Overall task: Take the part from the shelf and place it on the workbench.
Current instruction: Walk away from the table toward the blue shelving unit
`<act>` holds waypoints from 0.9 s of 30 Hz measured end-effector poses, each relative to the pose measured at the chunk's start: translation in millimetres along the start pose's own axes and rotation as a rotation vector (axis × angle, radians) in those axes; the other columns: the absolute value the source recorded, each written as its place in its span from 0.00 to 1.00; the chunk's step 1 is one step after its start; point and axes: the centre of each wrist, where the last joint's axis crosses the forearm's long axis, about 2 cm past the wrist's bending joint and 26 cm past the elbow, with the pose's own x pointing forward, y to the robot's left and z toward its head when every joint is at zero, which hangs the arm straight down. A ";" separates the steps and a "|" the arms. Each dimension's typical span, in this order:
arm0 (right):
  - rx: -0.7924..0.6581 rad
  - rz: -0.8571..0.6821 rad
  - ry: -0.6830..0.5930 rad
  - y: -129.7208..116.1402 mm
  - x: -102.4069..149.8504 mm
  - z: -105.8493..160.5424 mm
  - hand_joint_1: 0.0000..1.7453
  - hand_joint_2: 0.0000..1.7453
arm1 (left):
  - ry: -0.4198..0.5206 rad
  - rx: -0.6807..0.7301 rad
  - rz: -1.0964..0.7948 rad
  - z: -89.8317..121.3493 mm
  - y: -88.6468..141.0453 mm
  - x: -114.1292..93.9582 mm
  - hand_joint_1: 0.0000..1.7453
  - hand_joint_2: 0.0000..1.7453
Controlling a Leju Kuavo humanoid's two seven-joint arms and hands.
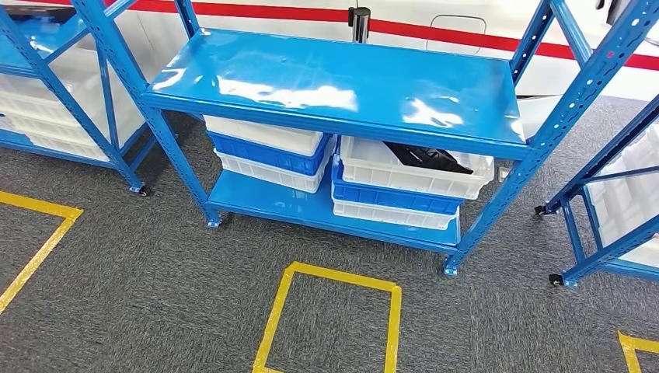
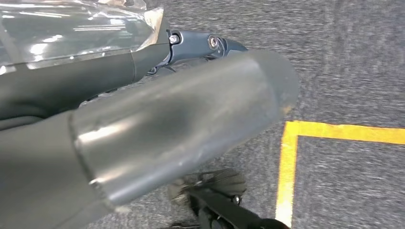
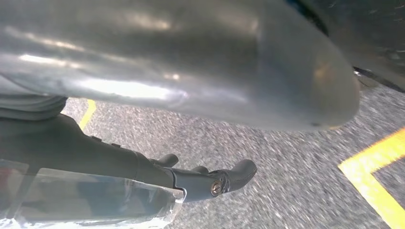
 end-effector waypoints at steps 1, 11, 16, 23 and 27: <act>0.000 0.000 -0.002 0.0 0.9 0.0 0.00 0.00 | 0.000 0.000 0.000 -0.2 0.2 0.1 0.00 0.00; -0.004 -0.002 -0.010 -2.0 5.0 -0.4 0.00 0.00 | -0.004 0.002 0.000 -1.4 0.7 1.4 0.00 0.00; 0.001 0.000 -0.001 0.7 0.8 0.2 0.00 0.00 | 0.015 0.001 0.000 -0.4 0.3 0.4 0.00 0.00; 0.000 0.005 0.003 -1.4 1.8 -0.4 0.00 0.00 | 0.048 -0.002 -0.012 0.3 -2.0 0.8 0.00 0.00; 0.002 0.004 -0.001 -1.5 4.1 -0.4 0.00 0.00 | 0.042 -0.003 -0.015 -0.4 -3.1 2.4 0.00 0.00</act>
